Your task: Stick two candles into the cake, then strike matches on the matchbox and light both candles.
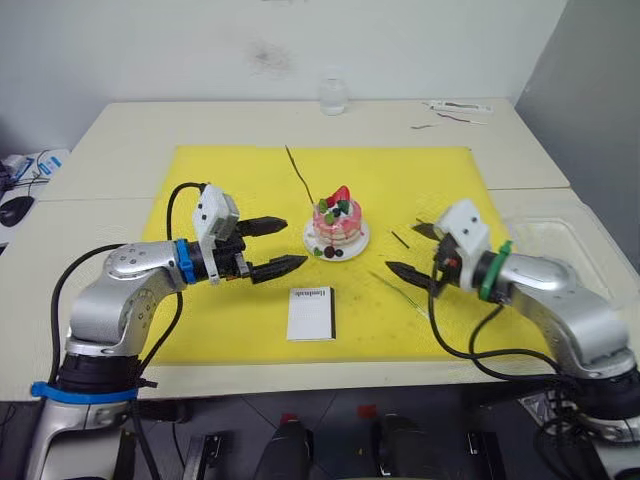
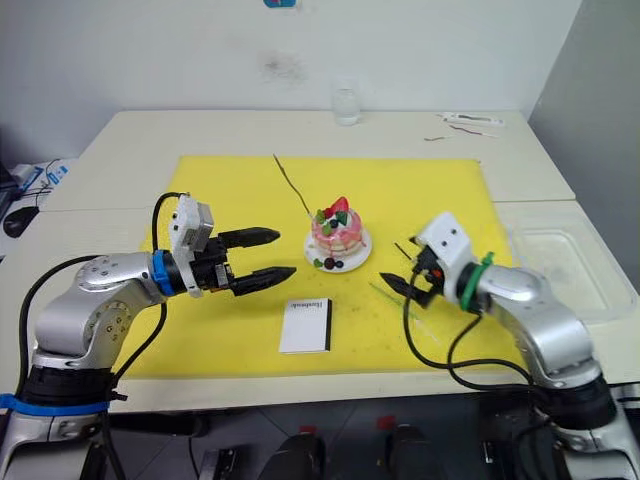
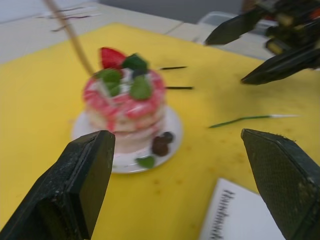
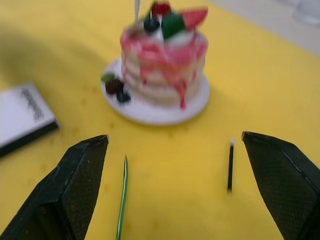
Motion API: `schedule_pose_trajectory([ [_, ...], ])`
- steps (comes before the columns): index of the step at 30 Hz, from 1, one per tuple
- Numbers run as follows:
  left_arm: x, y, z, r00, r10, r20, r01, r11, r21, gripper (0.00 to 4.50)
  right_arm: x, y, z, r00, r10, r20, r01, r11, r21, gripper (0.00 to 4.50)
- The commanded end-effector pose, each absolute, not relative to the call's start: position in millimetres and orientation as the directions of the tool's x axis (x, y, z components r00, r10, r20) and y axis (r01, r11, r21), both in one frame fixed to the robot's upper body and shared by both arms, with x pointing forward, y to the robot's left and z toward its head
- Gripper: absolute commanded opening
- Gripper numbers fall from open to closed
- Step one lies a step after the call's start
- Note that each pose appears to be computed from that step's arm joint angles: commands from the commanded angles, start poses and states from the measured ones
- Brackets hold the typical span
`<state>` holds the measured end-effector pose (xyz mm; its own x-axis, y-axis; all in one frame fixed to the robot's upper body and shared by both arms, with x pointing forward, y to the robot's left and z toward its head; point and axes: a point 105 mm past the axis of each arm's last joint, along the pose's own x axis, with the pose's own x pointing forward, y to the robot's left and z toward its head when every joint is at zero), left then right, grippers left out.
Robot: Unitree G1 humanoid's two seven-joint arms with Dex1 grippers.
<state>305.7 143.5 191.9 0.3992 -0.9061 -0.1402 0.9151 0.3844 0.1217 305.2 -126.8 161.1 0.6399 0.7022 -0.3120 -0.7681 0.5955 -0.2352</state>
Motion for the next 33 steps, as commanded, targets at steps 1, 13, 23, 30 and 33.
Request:
schedule_pose_trajectory([
  [1,289.9,124.8,206.2,0.268,-0.951,-0.152,0.95,0.234,0.208,4.48,285.6,-131.8,167.2,0.577,0.751,-0.322,-0.817,0.534,-0.218,4.5],
  [13,264.4,101.4,203.8,0.016,-0.977,-0.213,0.975,-0.032,0.222,4.48,262.3,-126.1,124.3,0.515,0.733,-0.445,-0.85,0.505,-0.151,4.5],
  [23,269.1,98.5,204.3,0.015,-0.98,-0.2,0.977,-0.028,0.21,4.5,269.0,-140.4,108.8,0.591,0.633,-0.499,-0.788,0.587,-0.188,2.12],
  [30,267.9,96.5,202.3,0.006,-0.981,-0.195,0.978,-0.035,0.206,4.5,267.9,-141.0,109.7,0.591,0.632,-0.502,-0.787,0.587,-0.189,0.03],
  [33,267.3,93.2,201.6,0.004,-0.982,-0.188,0.978,-0.036,0.208,4.5,268.9,-144.7,115.2,0.592,0.634,-0.497,-0.787,0.586,-0.191,0.03],
])
